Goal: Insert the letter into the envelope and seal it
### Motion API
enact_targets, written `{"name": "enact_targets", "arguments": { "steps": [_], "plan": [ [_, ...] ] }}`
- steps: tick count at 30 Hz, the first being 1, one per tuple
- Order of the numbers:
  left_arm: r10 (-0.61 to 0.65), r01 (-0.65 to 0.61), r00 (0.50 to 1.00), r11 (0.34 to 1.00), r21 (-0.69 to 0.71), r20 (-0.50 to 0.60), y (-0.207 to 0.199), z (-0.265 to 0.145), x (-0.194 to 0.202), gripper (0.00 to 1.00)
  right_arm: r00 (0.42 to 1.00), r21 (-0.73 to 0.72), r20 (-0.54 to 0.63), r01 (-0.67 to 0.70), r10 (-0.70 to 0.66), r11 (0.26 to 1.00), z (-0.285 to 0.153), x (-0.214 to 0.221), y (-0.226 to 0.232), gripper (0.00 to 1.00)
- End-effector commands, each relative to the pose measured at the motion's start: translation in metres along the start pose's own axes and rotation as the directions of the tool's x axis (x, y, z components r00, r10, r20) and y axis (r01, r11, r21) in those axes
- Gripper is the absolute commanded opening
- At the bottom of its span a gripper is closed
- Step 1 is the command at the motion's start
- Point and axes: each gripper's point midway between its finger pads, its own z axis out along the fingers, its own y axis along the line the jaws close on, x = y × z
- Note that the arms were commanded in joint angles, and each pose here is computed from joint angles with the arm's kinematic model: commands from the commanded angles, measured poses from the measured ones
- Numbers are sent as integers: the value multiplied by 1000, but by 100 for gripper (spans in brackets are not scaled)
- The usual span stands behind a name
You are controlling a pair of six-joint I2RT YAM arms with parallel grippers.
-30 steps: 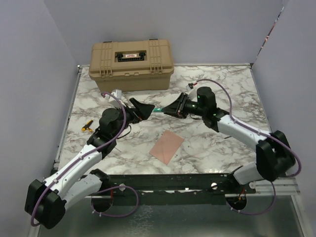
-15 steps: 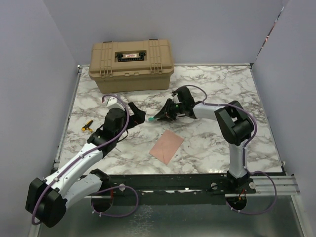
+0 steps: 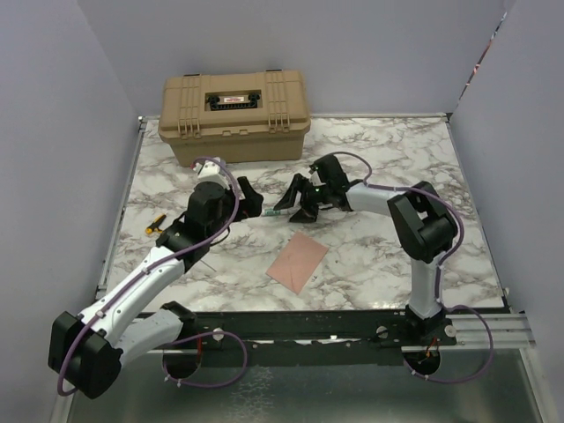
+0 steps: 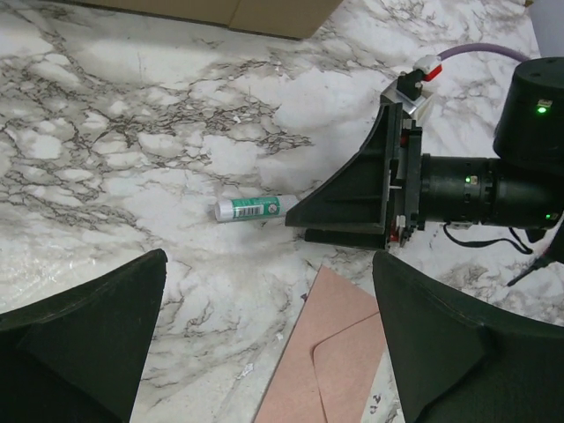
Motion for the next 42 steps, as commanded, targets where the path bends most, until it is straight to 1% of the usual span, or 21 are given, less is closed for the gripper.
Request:
{"name": "enact_targets", "arguments": {
  "steps": [1,3,5,6,8,11,12,15,18,23,26,27,31,35,40,42],
  "plan": [
    [138,-136,988,990,23,-66,-11,-3,-10,99,993,67,99,51,-58,996,-35,-2,5,79],
    [142,-144,987,989,-17,-74,-8,-6,-17,99,982,102,167,74,-91,992,-56,-6,9,87],
    [147,-150,987,988,-45,-66,-8,-11,-29,99,959,175,247,95,-137,980,-84,-11,12,92],
    [152,-157,986,985,-66,-66,-4,-15,-32,99,944,229,287,96,-161,969,-99,-15,9,92],
    [175,-177,984,979,-100,-27,-4,-26,-52,99,913,357,354,69,-203,931,-131,-21,-1,92],
    [220,-208,974,963,-169,58,0,-53,-91,99,853,536,436,11,-287,844,-189,-28,-15,93],
    [228,-208,969,961,-183,95,-1,-64,-104,99,840,587,443,-10,-312,809,-209,-24,-20,93],
    [253,-214,949,955,-203,190,-1,-95,-135,99,759,653,524,-68,-386,754,-268,-25,-16,93],
    [277,-226,928,950,-215,250,-1,-121,-155,99,669,652,602,-97,-436,752,-320,-20,-1,93],
    [288,-216,910,943,-253,297,5,-151,-173,99,521,568,721,-67,-457,820,-390,-3,34,93],
    [291,-214,907,941,-263,303,8,-163,-176,99,450,531,765,-33,-462,847,-422,7,50,93],
    [290,-212,907,941,-262,305,8,-167,-177,99,434,524,773,-25,-463,851,-431,10,54,93],
    [293,-213,903,941,-264,313,10,-180,-180,99,400,512,787,-2,-469,859,-454,21,63,93],
    [309,-226,897,935,-272,317,12,-193,-184,99,372,491,805,20,-463,871,-469,29,71,93],
    [313,-233,900,934,-272,302,13,-195,-181,99,343,484,817,28,-464,874,-476,31,72,93],
    [314,-239,903,934,-265,294,13,-193,-179,99,345,492,809,44,-475,870,-475,31,72,92]
  ]
}}
